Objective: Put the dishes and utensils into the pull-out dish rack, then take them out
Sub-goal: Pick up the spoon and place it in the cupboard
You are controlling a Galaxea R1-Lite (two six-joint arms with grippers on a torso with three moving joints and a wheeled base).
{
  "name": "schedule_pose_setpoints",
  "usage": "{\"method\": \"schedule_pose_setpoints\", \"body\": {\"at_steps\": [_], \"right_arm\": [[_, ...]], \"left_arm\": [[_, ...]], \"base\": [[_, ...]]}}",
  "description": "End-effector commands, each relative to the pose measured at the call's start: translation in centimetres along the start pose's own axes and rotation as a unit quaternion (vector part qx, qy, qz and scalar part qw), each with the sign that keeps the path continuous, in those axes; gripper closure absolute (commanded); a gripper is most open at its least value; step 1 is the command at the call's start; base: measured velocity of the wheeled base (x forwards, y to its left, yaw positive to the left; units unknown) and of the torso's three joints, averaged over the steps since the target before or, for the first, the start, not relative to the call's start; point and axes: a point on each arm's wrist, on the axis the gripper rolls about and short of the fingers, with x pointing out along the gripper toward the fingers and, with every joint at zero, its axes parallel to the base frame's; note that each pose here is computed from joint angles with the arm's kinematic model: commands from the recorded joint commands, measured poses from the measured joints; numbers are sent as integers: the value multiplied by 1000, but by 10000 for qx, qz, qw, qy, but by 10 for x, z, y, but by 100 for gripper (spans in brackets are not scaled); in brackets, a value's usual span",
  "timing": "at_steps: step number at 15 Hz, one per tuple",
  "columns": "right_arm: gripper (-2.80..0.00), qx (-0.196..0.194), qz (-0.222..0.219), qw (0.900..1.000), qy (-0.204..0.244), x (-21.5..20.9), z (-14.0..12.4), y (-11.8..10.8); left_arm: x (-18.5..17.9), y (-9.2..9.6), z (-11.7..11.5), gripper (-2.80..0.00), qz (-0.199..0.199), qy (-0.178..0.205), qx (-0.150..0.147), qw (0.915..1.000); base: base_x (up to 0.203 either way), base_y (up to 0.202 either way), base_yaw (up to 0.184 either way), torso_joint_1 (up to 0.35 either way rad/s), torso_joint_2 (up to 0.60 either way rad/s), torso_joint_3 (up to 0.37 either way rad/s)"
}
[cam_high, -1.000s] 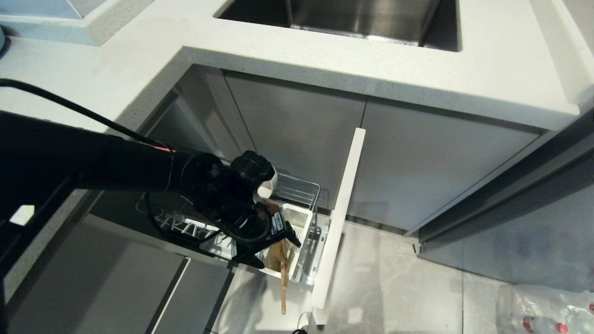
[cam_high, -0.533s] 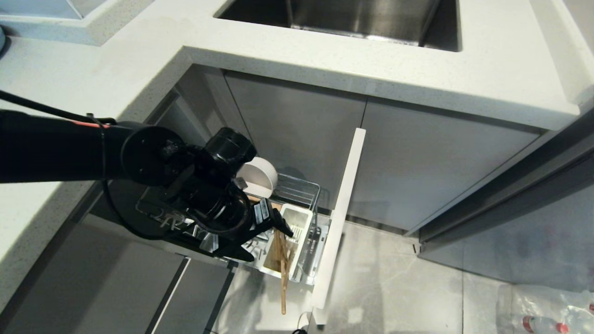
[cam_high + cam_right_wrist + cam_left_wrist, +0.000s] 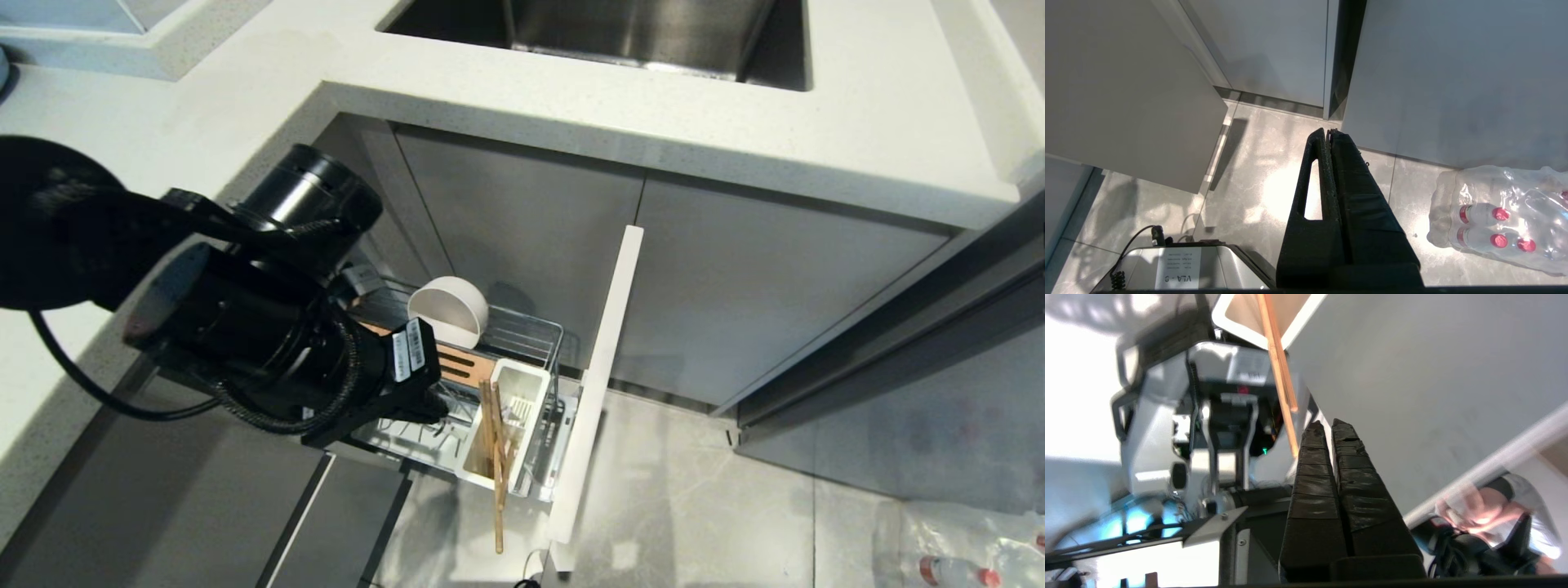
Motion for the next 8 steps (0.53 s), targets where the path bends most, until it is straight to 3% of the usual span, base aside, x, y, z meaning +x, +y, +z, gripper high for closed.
{"method": "schedule_pose_setpoints", "body": {"at_steps": [1, 4, 8], "right_arm": [[0, 1, -5, 10000, 8, 0, 0, 0], [0, 1, -2, 10000, 11, 0, 0, 0], [0, 1, 2, 10000, 15, 0, 0, 0]], "left_arm": [[-36, 0, -7, 0, -301, -411, 66, 9987], [-88, 7, -12, 0, -501, -1371, 77, 9893], [-150, 37, -7, 0, -98, -2911, -23, 9566]], "base": [[0, 0, 0, 0, 0, 0], [0, 0, 0, 0, 0, 0], [0, 0, 0, 0, 0, 0]]}}
